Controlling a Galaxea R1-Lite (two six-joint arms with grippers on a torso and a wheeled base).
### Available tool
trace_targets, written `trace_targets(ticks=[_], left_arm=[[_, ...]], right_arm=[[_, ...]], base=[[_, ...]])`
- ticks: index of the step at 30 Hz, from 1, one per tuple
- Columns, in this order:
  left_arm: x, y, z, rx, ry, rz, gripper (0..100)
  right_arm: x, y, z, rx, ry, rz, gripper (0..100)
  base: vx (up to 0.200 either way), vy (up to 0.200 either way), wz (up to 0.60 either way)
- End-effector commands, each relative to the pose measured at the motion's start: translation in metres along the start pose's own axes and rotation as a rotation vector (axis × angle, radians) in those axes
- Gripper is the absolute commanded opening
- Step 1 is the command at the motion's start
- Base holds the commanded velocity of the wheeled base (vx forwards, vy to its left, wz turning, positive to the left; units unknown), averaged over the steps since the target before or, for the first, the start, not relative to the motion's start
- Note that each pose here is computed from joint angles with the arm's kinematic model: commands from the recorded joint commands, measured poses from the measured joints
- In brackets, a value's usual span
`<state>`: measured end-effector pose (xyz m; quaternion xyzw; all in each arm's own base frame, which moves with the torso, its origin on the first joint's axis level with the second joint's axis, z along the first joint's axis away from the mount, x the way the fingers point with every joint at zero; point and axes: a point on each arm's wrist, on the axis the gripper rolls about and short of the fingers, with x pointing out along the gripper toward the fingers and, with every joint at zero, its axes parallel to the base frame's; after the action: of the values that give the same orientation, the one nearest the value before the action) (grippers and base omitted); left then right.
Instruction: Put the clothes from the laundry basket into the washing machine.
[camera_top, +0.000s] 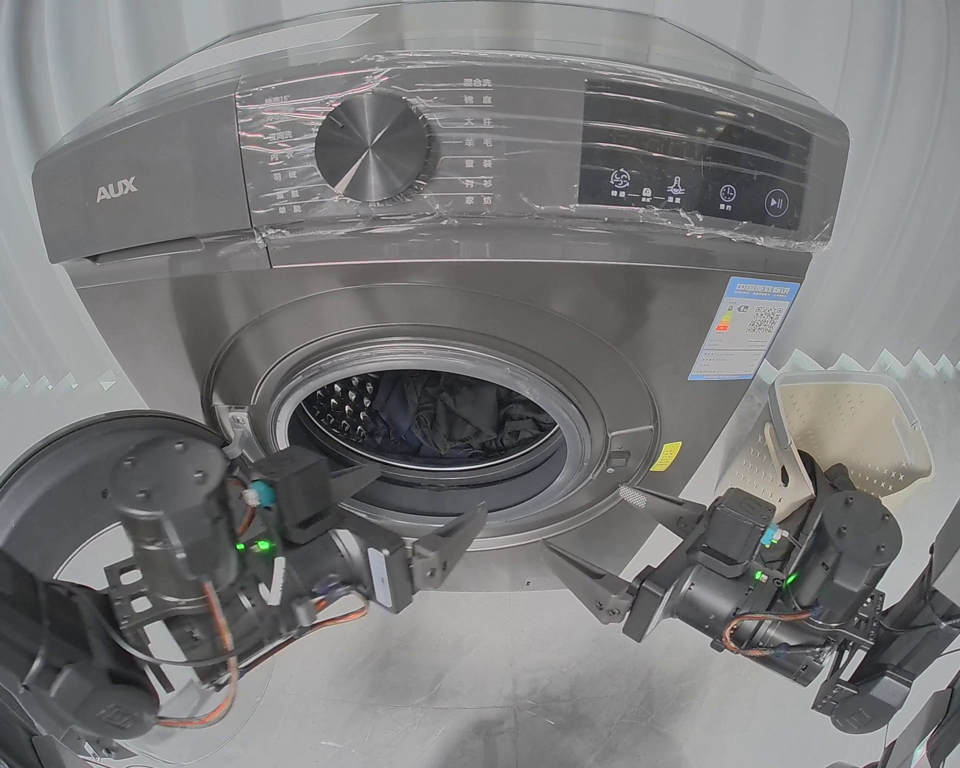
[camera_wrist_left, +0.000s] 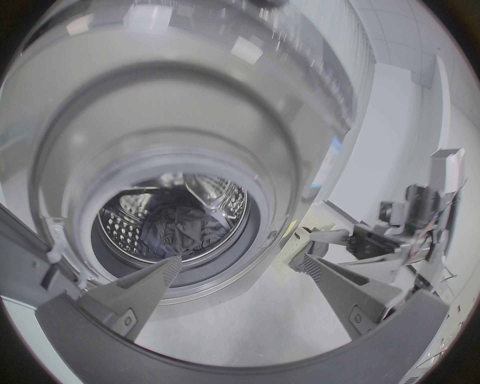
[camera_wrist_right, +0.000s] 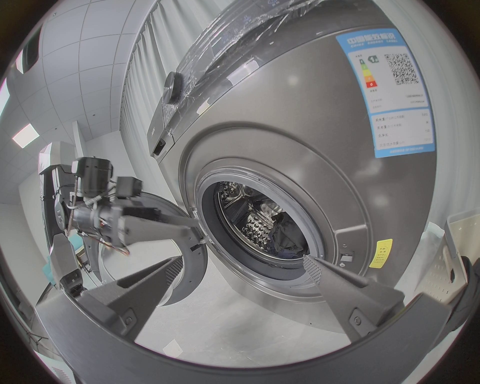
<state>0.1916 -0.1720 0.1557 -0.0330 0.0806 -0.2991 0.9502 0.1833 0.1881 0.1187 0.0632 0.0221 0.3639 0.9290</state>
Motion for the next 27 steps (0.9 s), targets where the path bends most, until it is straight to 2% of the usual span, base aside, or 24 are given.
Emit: trace_targets(ticks=[1, 8, 13, 16, 21, 27], left_arm=[[-0.081, 0.004, 0.018, -0.022, -0.133, -0.028, 100], [-0.119, 0.011, 0.025, -0.039, -0.228, -0.027, 100], [-0.129, 0.019, 0.021, -0.037, -0.224, 0.026, 100], [-0.134, 0.022, 0.022, -0.037, -0.242, 0.049, 100], [-0.146, 0.028, 0.024, -0.03, -0.287, 0.09, 100], [-0.156, 0.033, 0.025, -0.005, -0.316, 0.135, 100]], right_arm=[[-0.032, -0.002, 0.012, -0.002, -0.023, -0.01, 100], [-0.055, -0.02, 0.027, -0.009, -0.085, -0.093, 100], [-0.068, -0.032, 0.042, -0.026, -0.149, -0.16, 100], [-0.076, -0.044, 0.045, -0.034, -0.168, -0.226, 100], [-0.094, -0.056, 0.044, -0.047, -0.165, -0.311, 100], [-0.112, -0.063, 0.037, -0.047, -0.142, -0.382, 100]], base=[[0.0, 0.0, 0.0], [0.0, 0.0, 0.0], [0.0, 0.0, 0.0], [0.0, 0.0, 0.0], [0.0, 0.0, 0.0], [-0.2, 0.0, 0.0]])
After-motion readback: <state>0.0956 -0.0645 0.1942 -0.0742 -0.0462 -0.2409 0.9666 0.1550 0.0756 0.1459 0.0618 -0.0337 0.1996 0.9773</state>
